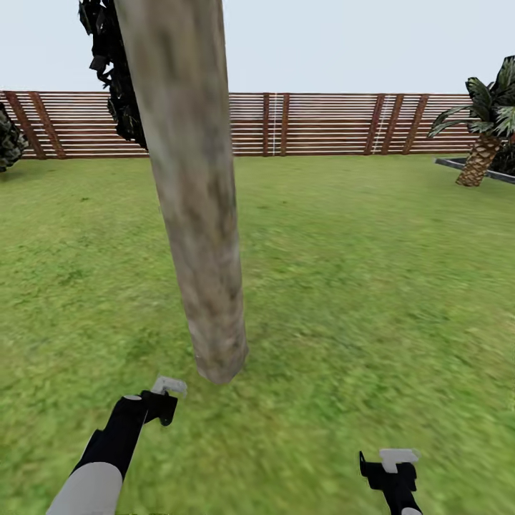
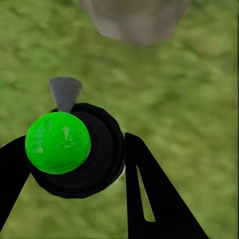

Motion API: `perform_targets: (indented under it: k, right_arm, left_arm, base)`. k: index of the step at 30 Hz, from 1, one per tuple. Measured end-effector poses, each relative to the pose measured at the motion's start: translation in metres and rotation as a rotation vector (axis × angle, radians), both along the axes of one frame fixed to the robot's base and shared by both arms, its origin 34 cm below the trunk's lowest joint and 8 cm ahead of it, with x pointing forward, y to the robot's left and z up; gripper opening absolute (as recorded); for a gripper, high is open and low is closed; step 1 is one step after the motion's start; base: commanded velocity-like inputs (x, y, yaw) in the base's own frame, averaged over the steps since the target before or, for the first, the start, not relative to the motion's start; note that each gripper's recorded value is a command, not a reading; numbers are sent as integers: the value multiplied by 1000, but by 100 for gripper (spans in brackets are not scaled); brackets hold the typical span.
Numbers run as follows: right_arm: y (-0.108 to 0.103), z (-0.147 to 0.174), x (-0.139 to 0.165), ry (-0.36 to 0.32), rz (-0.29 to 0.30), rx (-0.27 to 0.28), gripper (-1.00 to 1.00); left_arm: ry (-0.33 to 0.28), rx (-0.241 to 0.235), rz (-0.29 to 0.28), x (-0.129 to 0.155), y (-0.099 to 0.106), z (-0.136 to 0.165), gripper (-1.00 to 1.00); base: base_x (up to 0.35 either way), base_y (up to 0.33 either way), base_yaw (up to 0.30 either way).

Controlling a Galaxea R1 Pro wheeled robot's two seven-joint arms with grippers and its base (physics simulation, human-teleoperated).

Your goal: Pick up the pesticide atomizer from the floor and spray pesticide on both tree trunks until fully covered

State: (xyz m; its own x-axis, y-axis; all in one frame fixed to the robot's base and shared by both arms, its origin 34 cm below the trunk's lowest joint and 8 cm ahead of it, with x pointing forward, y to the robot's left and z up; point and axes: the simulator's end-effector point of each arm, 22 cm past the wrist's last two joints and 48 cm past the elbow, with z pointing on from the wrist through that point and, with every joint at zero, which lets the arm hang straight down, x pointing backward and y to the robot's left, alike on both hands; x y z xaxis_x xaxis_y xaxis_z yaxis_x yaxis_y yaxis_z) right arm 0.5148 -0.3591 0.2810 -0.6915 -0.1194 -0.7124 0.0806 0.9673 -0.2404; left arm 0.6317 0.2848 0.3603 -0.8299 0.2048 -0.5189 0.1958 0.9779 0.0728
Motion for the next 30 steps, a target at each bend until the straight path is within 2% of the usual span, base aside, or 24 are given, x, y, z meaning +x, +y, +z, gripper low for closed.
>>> perform_targets:
  k: [4,7,8,10,12,13,14,16,17,18,22,25,26,30]
  right_arm:
    - [-2,1,1,-3,-5,0,100]
    - [-2,1,1,-3,-6,0,100]
    - [-2,1,1,-3,-6,0,100]
    - [-2,0,0,-1,-6,0,100]
    - [-2,0,0,-1,-5,0,100]
    - [-2,0,0,-1,-5,0,100]
    - [-2,0,0,0,-4,0,100]
    - [-2,0,0,0,-4,-1,100]
    - [-2,0,0,0,-4,-1,100]
    - [-2,0,0,0,-4,-1,100]
    - [-2,0,0,0,-5,0,100]
    - [-2,0,0,1,-5,-1,100]
    - [-2,-1,-1,2,-5,-1,100]
    - [-2,-1,-1,3,-5,-1,100]
  left_arm:
    - [-45,-16,8,16,-6,17,-100]
    - [20,-56,59,38,-16,39,-100]
    - [31,-66,56,42,-19,43,-100]
    - [50,-113,11,49,-36,54,-100]
    - [86,-121,0,45,-32,55,-100]
    - [99,-113,8,43,-24,54,-100]
    - [112,-91,25,40,-4,53,-100]
    - [128,-44,67,31,55,55,-100]
    - [134,-35,71,28,75,57,-100]
    - [142,-50,68,25,81,58,-100]
    - [154,-75,34,23,74,59,-100]
    - [159,-88,-14,25,47,57,-100]
    - [158,-108,-30,28,30,57,-100]
    - [149,-117,-50,33,14,60,-100]
  base:
    - [-11,-96,13]
    - [-1,-8,1]
    - [0,-2,0]
    - [0,0,0]
    - [0,0,0]
    - [0,0,-18]
    - [0,0,-112]
    - [0,0,-233]
    - [0,0,-256]
    - [0,0,-230]
    - [-29,0,-55]
    - [-250,0,-7]
    - [-322,0,-1]
    - [-299,0,0]
